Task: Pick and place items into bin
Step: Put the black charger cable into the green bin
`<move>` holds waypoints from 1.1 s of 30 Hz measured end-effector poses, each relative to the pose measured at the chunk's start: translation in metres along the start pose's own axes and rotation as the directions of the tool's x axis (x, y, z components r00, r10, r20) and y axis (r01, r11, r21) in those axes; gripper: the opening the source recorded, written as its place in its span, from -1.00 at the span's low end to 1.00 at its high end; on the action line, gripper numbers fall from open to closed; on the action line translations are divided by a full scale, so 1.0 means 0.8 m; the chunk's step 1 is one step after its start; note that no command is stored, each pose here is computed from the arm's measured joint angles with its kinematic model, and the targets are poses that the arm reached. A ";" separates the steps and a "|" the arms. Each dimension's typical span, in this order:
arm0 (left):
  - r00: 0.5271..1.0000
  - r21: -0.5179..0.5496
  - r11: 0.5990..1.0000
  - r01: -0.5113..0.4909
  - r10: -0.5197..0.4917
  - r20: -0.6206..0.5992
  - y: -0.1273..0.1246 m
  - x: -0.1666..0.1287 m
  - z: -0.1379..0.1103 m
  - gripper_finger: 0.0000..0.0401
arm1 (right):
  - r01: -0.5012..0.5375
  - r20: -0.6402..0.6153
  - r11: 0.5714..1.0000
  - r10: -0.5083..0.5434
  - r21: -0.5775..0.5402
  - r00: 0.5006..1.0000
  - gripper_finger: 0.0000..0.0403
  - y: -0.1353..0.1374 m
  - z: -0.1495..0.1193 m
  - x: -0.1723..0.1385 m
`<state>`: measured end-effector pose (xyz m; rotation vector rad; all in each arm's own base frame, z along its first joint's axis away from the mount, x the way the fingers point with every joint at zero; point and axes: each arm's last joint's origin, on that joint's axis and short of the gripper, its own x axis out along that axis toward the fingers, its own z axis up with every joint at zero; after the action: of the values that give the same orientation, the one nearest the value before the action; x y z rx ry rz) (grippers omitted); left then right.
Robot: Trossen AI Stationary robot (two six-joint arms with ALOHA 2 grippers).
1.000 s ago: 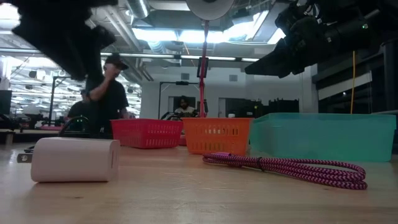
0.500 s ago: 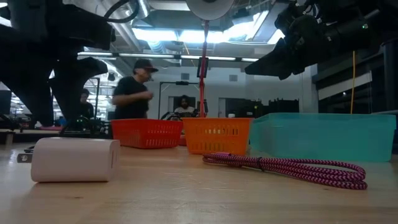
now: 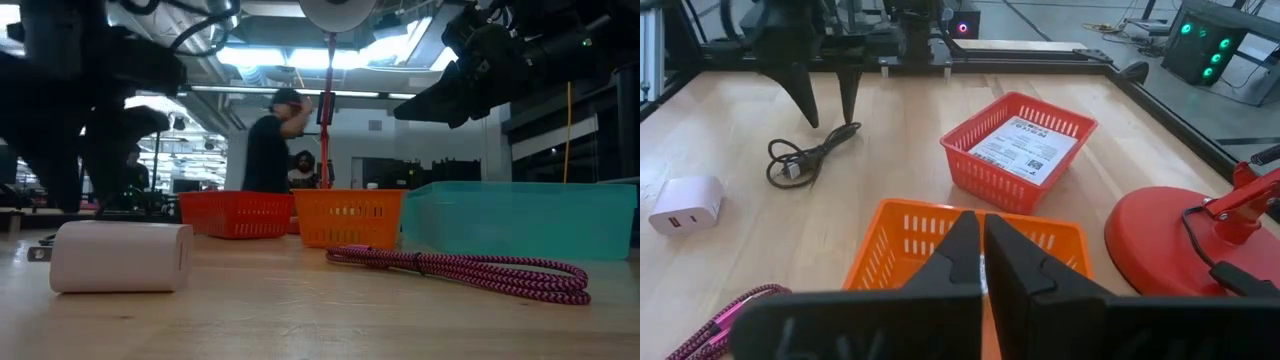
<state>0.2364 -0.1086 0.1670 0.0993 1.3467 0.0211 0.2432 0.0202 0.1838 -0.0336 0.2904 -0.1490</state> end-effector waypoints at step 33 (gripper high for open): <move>0.999 0.081 0.996 0.045 -0.046 0.021 0.002 0.031 -0.022 -0.80 | 0.000 -0.001 1.000 0.000 -0.001 1.000 -0.99 0.000 0.000 0.000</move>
<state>0.2251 -0.1043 0.1395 0.1364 1.3263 -0.0725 0.2432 0.0202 0.1836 -0.0344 0.2912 -0.1489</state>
